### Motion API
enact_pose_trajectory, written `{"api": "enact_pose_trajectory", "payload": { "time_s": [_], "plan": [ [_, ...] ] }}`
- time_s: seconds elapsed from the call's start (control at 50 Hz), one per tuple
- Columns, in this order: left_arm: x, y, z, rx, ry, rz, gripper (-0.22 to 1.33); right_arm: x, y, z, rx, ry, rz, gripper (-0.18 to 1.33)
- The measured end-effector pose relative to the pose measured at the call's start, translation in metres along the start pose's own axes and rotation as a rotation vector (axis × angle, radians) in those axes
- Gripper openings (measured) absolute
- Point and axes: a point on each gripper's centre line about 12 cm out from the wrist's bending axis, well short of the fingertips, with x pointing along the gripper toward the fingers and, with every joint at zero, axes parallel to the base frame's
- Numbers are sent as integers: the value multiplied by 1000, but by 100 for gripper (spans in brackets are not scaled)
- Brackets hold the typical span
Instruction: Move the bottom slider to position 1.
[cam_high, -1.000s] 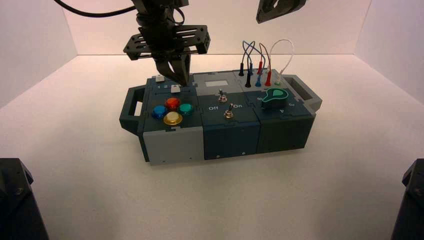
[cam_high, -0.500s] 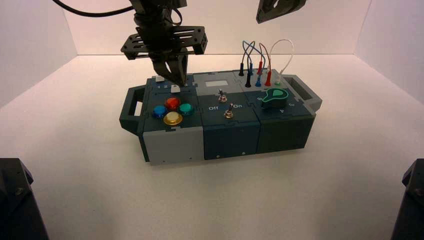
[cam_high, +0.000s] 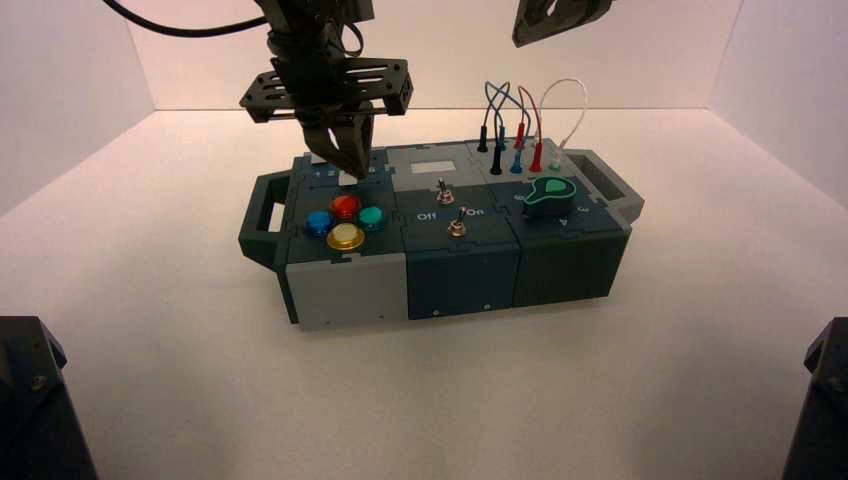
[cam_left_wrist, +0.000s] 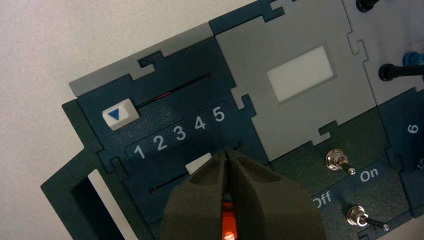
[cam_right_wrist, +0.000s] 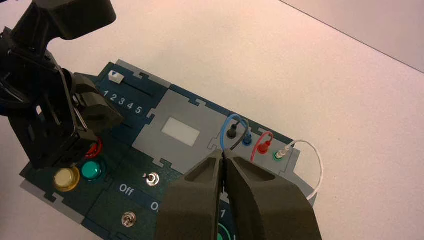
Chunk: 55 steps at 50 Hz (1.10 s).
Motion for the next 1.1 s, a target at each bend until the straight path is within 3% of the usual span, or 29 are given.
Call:
{"api": "enact_pose_trajectory", "payload": {
  "time_s": [0.32, 0.54, 1.1],
  "plan": [
    [2, 7, -3, -8, 10, 11, -16, 0, 1, 0, 3, 1, 2, -14],
    [2, 9, -3, -10, 12, 15, -16, 0, 19, 0, -36, 2, 47, -14],
    [2, 18, -3, -27, 22, 28, -16, 0, 27, 1, -54, -2, 67, -14]
  ]
}}
